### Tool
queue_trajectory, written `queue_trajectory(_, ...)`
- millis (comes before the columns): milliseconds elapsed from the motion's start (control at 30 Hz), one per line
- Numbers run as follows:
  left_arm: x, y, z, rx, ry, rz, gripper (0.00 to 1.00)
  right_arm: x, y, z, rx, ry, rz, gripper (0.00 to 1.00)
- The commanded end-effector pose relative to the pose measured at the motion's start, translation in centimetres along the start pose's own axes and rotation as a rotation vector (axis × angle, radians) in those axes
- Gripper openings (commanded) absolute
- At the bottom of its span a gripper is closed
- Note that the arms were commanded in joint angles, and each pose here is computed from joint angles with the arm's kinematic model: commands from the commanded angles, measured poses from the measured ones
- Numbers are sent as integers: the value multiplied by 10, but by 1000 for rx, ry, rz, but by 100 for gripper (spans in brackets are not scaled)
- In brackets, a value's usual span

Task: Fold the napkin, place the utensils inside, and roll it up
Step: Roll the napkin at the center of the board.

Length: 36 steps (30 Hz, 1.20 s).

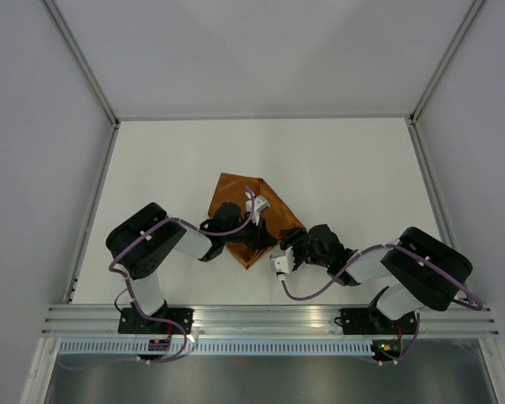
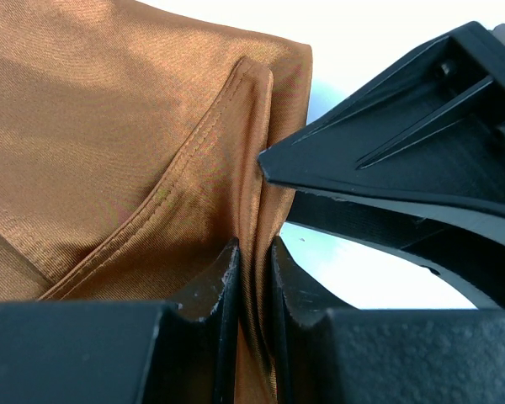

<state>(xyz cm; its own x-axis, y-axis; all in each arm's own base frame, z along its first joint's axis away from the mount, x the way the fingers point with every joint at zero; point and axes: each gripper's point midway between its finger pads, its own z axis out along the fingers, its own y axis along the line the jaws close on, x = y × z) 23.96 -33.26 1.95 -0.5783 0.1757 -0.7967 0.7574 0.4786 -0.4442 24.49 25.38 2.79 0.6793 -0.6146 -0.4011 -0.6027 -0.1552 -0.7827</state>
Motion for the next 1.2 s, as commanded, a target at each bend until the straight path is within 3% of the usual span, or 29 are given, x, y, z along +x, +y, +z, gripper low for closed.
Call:
queue_trajectory(0,64,15,-14,-58,189,-105,2,2,13,3,-30,-3,-29,52)
queue_trajectory(367,64,15,-14,-40,187,-110,2,2,17,9,-42,8,-80,38)
queue_trajectory(900,60,12,-16,-11,173,-115,2,1,20,14,-79,22,-82,1)
queue_trajectory(1100,53,12,-17,-15,150,-111,2,0,23,13,-115,27,-63,1)
queue_trajectory(1167,48,13,-19,-23,132,-113,9,-1,23,12,-126,27,-56,0)
